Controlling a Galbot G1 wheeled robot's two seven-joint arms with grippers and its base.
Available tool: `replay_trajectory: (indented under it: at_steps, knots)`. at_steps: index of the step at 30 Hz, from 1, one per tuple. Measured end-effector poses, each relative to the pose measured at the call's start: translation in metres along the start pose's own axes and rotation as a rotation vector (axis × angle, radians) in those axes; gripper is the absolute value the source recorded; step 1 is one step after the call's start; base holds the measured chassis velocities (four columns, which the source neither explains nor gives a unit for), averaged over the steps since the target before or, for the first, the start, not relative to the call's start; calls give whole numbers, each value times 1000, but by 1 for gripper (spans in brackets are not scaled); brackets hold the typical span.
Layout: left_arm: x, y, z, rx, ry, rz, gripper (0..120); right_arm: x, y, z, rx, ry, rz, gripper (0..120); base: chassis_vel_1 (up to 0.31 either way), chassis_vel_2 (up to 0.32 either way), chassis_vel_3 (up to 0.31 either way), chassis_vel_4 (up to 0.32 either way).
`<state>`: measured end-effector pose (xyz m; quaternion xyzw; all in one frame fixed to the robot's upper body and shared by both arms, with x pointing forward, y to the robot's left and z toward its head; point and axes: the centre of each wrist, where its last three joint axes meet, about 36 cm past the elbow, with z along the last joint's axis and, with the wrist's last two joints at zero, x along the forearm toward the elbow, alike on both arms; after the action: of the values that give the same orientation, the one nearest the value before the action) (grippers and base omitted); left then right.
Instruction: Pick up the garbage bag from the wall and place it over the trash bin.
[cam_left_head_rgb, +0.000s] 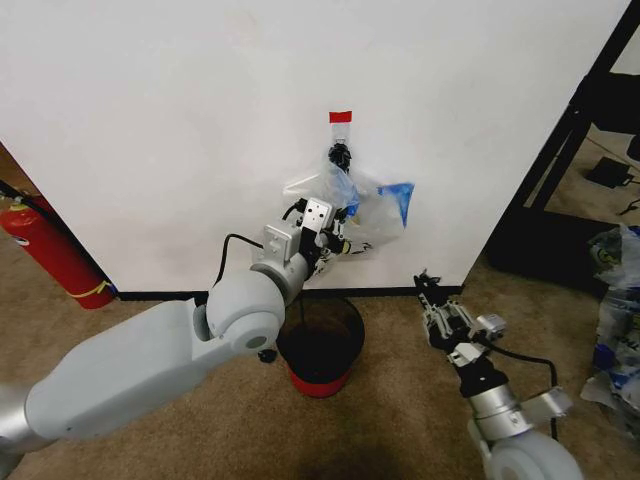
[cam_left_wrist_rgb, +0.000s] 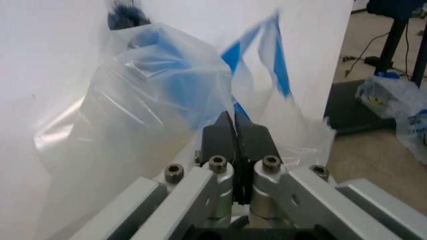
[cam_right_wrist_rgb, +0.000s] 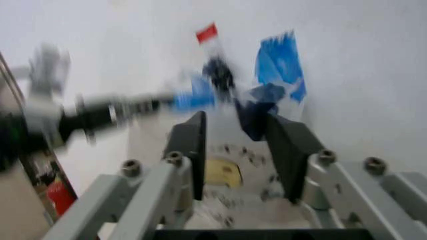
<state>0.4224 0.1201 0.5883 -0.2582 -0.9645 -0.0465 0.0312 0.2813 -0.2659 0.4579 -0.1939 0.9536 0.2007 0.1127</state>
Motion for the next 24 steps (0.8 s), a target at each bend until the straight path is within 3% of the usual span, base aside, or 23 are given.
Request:
replay_trajectory:
  at_steps: [7,15,19,24]
  knots:
    - [-1,-9,24,6,40,9,0,-43,-38,-31,-17,-8,85,66,0,0,0,0]
    - [-8,-12,26,-2,43,12,0,-107,-67,-27,91,91,102,94,0,0,0,0]
    - [-9,-11,25,-3,44,11,0,-129,-67,-14,175,156,56,100,0,0,0,0]
    - [-9,-10,24,-3,47,13,0,-146,-79,0,390,213,-7,100,0,0,0,0]
